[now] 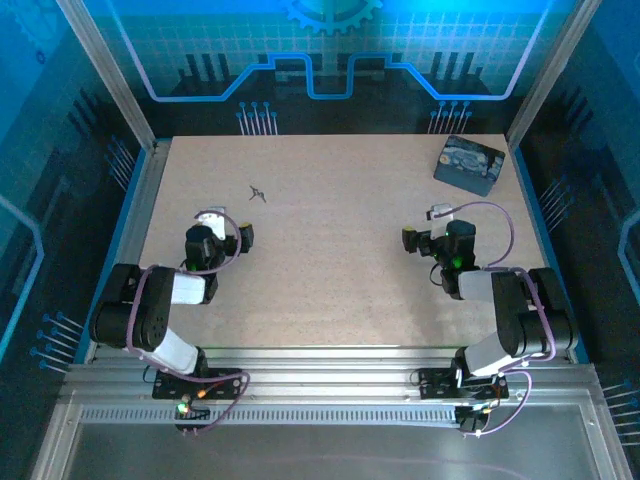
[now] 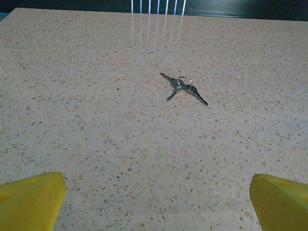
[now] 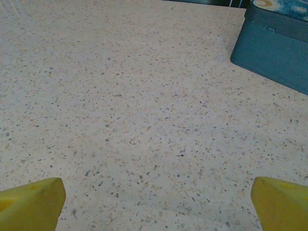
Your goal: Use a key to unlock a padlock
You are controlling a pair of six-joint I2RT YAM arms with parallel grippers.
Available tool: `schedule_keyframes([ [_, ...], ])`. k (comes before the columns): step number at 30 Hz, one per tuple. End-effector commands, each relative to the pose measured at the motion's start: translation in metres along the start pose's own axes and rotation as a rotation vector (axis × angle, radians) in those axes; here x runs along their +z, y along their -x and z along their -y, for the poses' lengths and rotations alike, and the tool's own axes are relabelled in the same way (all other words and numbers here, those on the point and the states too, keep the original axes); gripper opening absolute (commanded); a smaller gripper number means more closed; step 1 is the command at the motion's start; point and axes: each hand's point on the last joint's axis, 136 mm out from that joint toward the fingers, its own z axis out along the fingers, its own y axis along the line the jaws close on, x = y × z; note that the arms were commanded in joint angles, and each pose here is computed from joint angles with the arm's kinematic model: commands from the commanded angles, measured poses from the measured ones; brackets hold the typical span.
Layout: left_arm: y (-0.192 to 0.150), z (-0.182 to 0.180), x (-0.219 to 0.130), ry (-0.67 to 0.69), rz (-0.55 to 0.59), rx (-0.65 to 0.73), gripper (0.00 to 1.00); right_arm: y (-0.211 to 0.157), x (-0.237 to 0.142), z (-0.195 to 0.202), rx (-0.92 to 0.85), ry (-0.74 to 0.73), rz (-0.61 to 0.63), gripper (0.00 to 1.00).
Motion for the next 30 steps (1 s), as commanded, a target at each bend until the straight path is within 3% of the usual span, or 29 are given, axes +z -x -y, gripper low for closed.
schedule_keyframes([
  [1,0.013,0.0,0.001,-0.012,0.029,0.009,0.99,0.015,0.001,0.004,-0.008,-0.001,0.042,1.0],
  [25,0.013,-0.002,0.002,-0.006,0.025,0.005,0.99,0.016,0.001,0.004,-0.003,0.015,0.044,1.0],
  [30,0.018,-0.01,0.001,0.04,0.022,-0.021,0.99,0.043,-0.009,0.032,0.083,-0.101,-0.03,0.98],
])
